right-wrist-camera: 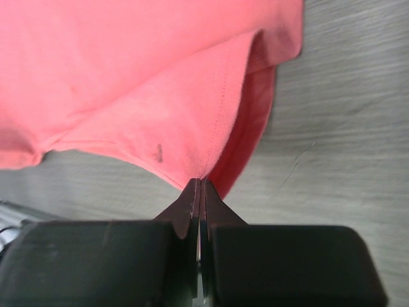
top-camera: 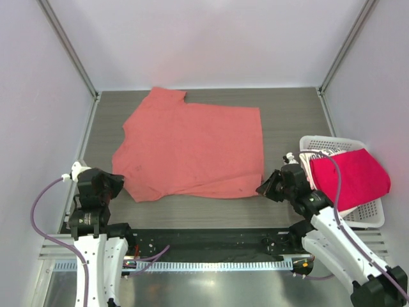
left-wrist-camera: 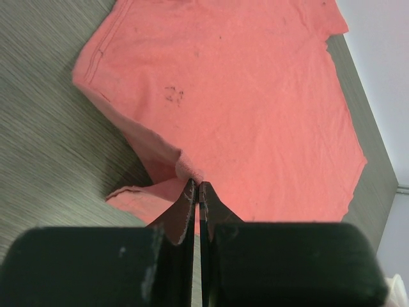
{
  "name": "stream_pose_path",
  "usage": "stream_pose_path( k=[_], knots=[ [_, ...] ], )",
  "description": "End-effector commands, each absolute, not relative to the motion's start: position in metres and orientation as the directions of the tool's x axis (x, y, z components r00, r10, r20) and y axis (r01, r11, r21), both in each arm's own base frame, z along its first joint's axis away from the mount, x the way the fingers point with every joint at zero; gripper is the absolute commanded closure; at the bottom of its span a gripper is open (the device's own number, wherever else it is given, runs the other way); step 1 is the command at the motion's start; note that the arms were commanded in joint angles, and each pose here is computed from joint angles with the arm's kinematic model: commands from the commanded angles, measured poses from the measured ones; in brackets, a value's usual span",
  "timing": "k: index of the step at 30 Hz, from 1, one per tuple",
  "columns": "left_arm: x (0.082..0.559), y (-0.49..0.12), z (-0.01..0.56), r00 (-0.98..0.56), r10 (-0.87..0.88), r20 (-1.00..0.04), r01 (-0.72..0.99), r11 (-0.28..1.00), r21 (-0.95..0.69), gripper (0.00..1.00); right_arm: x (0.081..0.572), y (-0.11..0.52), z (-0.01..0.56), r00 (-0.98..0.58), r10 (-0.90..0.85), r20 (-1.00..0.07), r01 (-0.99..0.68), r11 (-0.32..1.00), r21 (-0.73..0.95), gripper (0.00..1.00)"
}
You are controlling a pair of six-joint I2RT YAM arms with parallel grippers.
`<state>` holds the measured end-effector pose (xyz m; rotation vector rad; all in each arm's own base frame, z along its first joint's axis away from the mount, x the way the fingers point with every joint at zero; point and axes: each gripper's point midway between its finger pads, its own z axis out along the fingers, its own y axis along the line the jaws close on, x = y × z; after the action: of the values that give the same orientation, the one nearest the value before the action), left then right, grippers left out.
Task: Fold and stack the t-shirts
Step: Fold the tshirt
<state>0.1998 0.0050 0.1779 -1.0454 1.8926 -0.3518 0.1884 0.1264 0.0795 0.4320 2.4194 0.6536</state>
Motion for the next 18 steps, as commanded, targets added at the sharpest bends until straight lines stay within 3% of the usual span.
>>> stream_pose_path(
  k=[1,7,13,18],
  knots=[
    [0.2,0.01,0.203,-0.167,-0.78,-0.603,-0.505,0.593,-0.627,1.0,0.162,0.134,0.085,-0.81,0.449,-0.376,0.16,0.787,0.596,0.99],
    [0.196,0.013,0.213,-0.161,-0.768,-0.62,-0.513,0.602,-0.612,1.0,0.15,0.128,0.107,-0.785,0.478,-0.394,0.153,0.765,0.625,0.99],
    [0.193,0.016,0.215,-0.166,-0.765,-0.622,-0.533,0.6,-0.596,1.0,0.14,0.121,0.094,-0.786,0.504,-0.359,0.216,0.767,0.604,0.99],
    [0.183,0.026,0.223,-0.136,-0.753,-0.643,-0.579,0.588,-0.566,1.0,0.141,0.104,0.104,-0.718,0.553,-0.423,0.238,0.767,0.596,0.99]
  ],
)
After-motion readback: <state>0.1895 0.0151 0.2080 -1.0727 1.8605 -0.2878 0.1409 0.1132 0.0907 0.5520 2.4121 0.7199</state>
